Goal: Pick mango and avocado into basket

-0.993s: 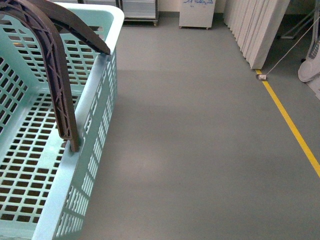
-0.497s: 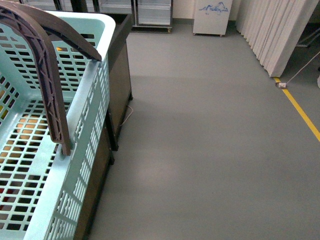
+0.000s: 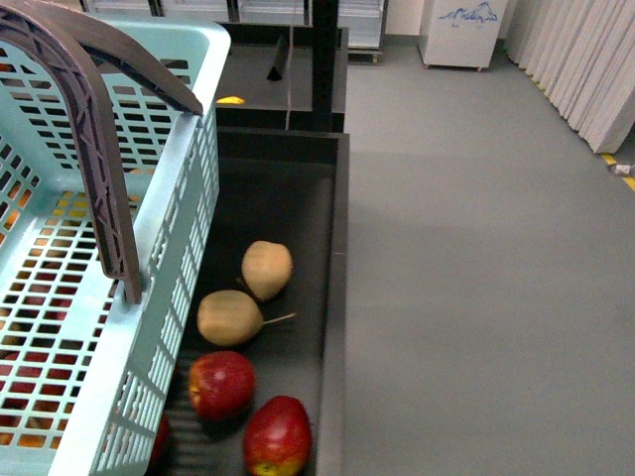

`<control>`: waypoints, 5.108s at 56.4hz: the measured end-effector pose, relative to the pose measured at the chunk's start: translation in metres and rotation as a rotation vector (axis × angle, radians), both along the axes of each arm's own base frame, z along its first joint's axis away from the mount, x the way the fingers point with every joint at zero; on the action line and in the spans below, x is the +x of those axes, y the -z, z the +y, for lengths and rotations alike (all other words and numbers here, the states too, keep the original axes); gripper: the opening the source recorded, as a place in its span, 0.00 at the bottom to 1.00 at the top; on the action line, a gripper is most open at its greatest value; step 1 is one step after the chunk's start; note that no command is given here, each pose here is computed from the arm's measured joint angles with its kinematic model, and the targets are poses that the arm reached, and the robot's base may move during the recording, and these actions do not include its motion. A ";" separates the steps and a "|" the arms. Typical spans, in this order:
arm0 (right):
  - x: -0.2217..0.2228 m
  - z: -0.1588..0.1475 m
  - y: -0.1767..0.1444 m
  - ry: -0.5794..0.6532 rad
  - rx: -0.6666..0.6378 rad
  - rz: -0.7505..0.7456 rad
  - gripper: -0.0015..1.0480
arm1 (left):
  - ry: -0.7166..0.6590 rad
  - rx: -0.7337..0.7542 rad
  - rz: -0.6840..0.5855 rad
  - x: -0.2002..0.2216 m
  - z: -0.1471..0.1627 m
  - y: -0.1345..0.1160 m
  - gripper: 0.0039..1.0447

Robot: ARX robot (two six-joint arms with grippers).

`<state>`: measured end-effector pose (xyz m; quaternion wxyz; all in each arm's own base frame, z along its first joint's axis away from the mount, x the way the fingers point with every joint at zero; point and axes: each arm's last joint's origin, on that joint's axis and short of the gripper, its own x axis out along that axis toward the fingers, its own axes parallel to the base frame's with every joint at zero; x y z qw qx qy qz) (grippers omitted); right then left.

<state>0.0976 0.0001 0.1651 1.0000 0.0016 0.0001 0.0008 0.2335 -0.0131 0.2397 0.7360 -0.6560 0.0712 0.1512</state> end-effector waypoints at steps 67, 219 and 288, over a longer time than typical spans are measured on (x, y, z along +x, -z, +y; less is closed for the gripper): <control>0.000 0.000 0.000 0.000 0.000 0.002 0.93 | -0.001 0.003 0.002 0.000 0.000 0.000 0.07; 0.000 0.000 0.000 0.000 0.000 0.001 0.93 | 0.907 0.444 0.081 0.164 -0.191 -0.049 0.06; 0.248 -0.113 0.050 0.301 0.289 0.603 0.93 | 0.915 0.488 0.097 0.161 -0.195 -0.047 0.06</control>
